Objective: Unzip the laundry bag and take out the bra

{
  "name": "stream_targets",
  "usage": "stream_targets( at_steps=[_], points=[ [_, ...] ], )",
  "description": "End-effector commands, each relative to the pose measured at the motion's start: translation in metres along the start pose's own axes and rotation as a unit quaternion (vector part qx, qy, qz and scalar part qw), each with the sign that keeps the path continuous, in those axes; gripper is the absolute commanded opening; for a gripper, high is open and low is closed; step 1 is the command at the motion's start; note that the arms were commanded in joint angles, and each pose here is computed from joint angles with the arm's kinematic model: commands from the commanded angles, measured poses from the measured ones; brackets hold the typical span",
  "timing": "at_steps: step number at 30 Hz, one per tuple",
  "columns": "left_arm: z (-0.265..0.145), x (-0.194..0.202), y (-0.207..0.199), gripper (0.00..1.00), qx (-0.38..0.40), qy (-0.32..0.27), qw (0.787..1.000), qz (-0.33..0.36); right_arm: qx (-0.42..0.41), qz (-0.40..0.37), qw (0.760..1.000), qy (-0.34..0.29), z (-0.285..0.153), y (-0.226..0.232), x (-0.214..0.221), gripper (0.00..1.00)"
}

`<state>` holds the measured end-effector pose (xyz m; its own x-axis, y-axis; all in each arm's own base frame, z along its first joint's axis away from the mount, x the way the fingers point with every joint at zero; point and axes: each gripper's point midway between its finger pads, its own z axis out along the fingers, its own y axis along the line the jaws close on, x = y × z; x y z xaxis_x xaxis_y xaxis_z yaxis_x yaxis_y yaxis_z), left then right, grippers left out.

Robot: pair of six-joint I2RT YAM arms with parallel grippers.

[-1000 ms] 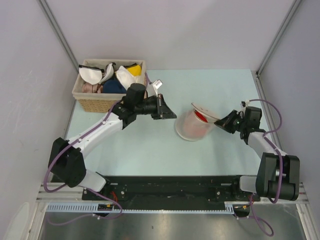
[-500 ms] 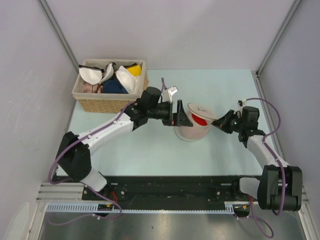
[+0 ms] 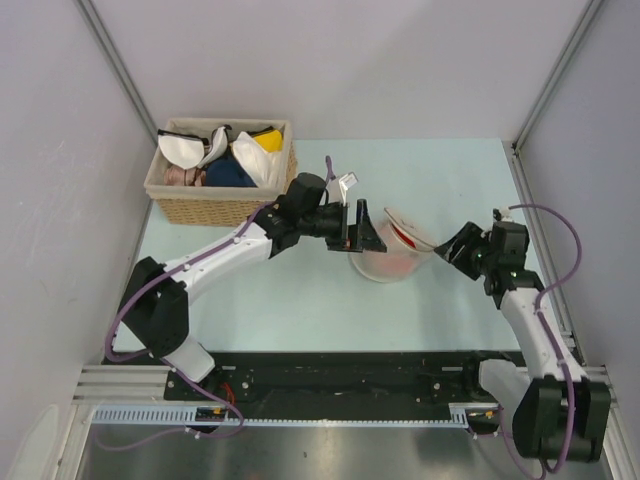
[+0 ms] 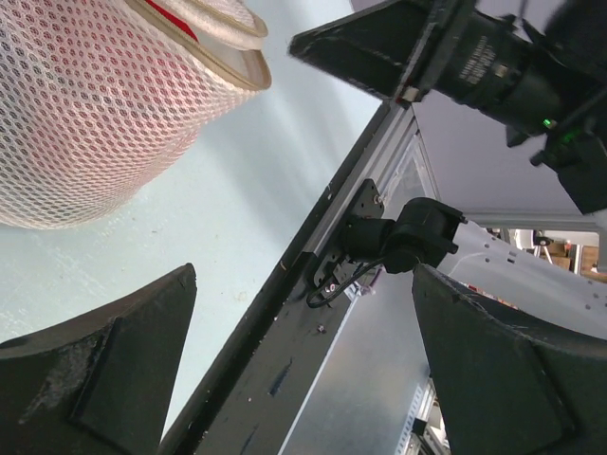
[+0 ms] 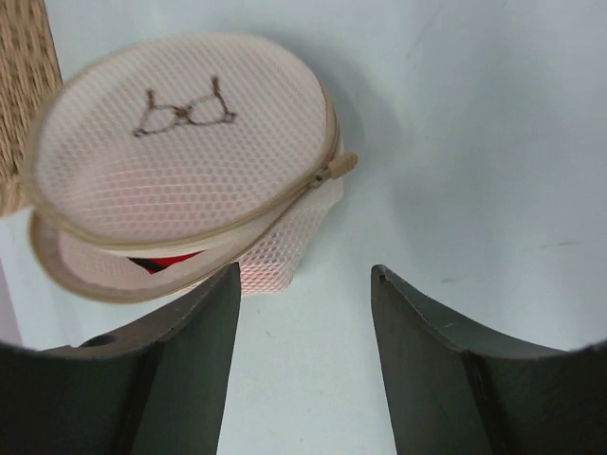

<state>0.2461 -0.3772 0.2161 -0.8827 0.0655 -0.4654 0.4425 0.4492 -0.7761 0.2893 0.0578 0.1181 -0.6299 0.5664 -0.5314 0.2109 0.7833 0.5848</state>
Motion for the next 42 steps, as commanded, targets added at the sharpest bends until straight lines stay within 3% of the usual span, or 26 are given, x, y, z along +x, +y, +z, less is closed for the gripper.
stream_targets(
  at_steps=[1, 6, 12, 16, 21, 36, 42],
  points=[
    [-0.001, -0.004, -0.012, 1.00, 0.018, -0.001, 1.000, 0.025, 0.026, -0.027, 0.991, -0.125, -0.037, 0.006, -0.045, 0.62],
    [0.006, 0.000, -0.013, 1.00, 0.022, 0.013, 0.999, 0.028, -0.027, -0.088, 0.986, -0.142, -0.050, 0.041, -0.055, 0.57],
    [0.010, 0.002, -0.015, 1.00, 0.024, 0.020, 0.999, 0.032, -0.035, -0.210, 0.975, -0.066, -0.026, 0.085, -0.025, 0.57],
    [0.008, 0.003, -0.015, 1.00, 0.020, 0.022, 0.999, 0.036, -0.027, -0.273, 0.961, -0.035, -0.008, 0.109, -0.008, 0.64],
    [0.004, 0.008, -0.009, 1.00, 0.003, 0.026, 0.999, 0.038, -0.008, -0.275, 0.961, -0.011, 0.017, 0.112, 0.003, 0.67],
    [0.004, 0.014, -0.002, 1.00, -0.001, 0.034, 0.999, 0.038, -0.024, -0.234, 0.967, -0.095, 0.002, 0.126, -0.038, 0.61],
    [0.007, 0.016, -0.002, 1.00, 0.006, 0.038, 0.999, 0.034, 0.006, -0.243, 0.968, -0.061, 0.032, 0.108, -0.028, 0.68]
  ],
)
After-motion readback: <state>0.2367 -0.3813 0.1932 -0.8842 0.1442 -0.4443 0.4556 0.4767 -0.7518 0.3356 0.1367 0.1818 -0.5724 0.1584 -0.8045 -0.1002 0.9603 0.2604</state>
